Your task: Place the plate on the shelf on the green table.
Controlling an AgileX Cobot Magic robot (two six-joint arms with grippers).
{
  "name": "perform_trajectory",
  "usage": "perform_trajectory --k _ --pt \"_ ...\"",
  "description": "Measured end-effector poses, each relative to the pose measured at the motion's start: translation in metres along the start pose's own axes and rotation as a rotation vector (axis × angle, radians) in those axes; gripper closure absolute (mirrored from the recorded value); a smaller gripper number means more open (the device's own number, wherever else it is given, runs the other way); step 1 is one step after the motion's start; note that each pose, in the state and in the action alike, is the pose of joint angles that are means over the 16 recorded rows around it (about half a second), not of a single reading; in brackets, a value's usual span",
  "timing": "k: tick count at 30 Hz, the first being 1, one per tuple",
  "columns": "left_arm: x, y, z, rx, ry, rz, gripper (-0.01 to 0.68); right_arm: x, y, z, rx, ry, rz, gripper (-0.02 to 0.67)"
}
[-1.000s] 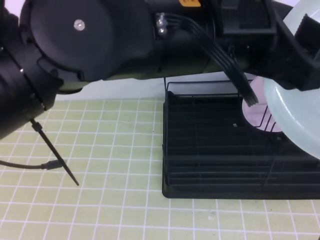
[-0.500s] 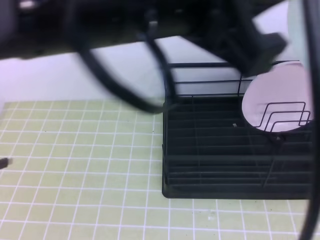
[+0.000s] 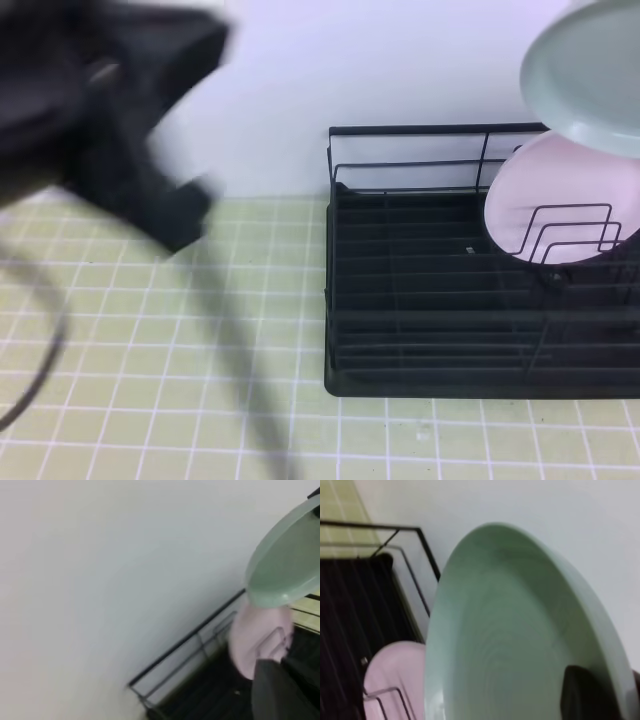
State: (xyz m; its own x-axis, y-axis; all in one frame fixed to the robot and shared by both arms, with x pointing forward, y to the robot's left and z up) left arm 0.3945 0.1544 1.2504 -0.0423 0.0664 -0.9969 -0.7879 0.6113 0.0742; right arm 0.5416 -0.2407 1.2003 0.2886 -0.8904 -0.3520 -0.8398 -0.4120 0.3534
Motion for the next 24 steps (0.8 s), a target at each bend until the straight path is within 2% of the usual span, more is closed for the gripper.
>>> perform_trajectory --k 10,24 --pt "0.051 0.05 0.027 -0.12 -0.007 -0.111 0.673 0.03 -0.065 0.011 -0.184 0.158 0.009 0.557" --pt "0.075 0.065 0.039 -0.187 0.047 -0.142 0.674 0.046 -0.095 0.029 -0.272 0.163 0.007 0.557"
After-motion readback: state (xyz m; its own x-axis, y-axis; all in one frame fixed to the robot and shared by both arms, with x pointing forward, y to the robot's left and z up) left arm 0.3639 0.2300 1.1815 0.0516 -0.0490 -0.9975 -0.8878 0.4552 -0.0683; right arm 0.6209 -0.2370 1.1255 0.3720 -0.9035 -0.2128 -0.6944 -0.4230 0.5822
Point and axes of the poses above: a point on each arm's last joint axis where the gripper is mounted, y pointing back along that axis away from the gripper, z along the wrist's bending axis when the last joint is at zero, x = y × z, the point moved 4 cm from there along -y, pointing out along that axis toward the gripper, and after that the axes turned 14 degrees about y, right-handed, at the moved point
